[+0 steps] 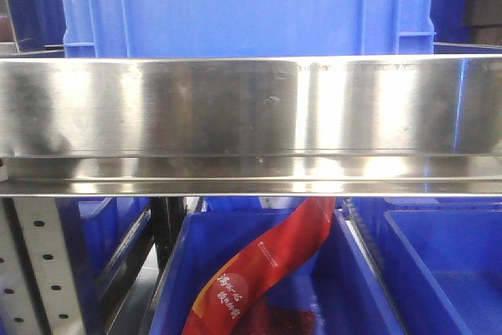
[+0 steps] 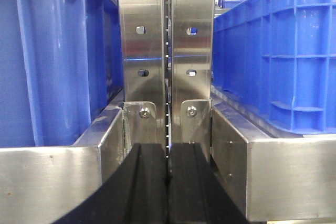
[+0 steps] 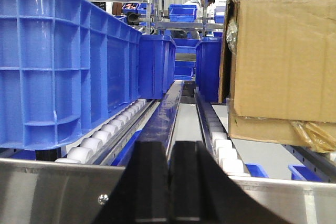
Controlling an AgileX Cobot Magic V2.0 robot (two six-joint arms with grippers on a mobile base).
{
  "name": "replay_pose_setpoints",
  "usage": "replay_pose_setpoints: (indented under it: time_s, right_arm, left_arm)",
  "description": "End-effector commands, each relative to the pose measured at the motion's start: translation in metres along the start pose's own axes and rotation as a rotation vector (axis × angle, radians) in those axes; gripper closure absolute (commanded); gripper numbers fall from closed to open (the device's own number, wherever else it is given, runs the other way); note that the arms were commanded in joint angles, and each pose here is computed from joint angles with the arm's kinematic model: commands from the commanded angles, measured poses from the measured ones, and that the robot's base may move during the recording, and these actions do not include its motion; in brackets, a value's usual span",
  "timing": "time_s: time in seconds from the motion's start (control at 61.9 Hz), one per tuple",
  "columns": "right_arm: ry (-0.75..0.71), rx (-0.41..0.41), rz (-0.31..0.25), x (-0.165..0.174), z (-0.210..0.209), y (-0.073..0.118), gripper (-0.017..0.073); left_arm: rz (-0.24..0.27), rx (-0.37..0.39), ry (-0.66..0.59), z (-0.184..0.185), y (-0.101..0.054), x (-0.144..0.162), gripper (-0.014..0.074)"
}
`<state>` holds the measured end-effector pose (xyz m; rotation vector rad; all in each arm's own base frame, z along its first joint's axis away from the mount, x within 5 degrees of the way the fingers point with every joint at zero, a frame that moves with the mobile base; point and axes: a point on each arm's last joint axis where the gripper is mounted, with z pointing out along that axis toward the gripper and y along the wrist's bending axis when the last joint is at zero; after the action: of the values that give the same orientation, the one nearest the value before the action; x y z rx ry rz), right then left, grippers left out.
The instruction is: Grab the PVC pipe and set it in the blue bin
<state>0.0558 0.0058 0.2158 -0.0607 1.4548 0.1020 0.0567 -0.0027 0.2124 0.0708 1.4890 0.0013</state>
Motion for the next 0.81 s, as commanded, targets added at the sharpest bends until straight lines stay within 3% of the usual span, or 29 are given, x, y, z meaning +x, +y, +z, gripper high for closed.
replay_pose_setpoints:
  time_s: [0.0,0.113,0.21,0.791]
  right_arm:
    - [-0.026,0.006,-0.004,-0.0023,-0.0003,-0.0004,0.0727]
    - [-0.026,0.006,-0.004,-0.0023,-0.0003,-0.0004,0.0727]
    - [-0.026,0.006,-0.004,-0.0023,-0.0003,-0.0004,0.0727]
    - [-0.026,0.006,-0.004,-0.0023,-0.0003,-0.0004,0.0727]
  left_arm:
    - [-0.009,-0.008,-0.026,-0.0005,0.0005,-0.0026,0.0704]
    - [-0.007,-0.007,-0.026,-0.0005,0.0005,-0.0026,0.0704]
    - [-0.06,-0.007,-0.026,-0.0005,0.0005,-0.0026,0.0704]
    - [-0.052,-0.006,-0.026,-0.0005,0.0005,-0.0026,0.0704]
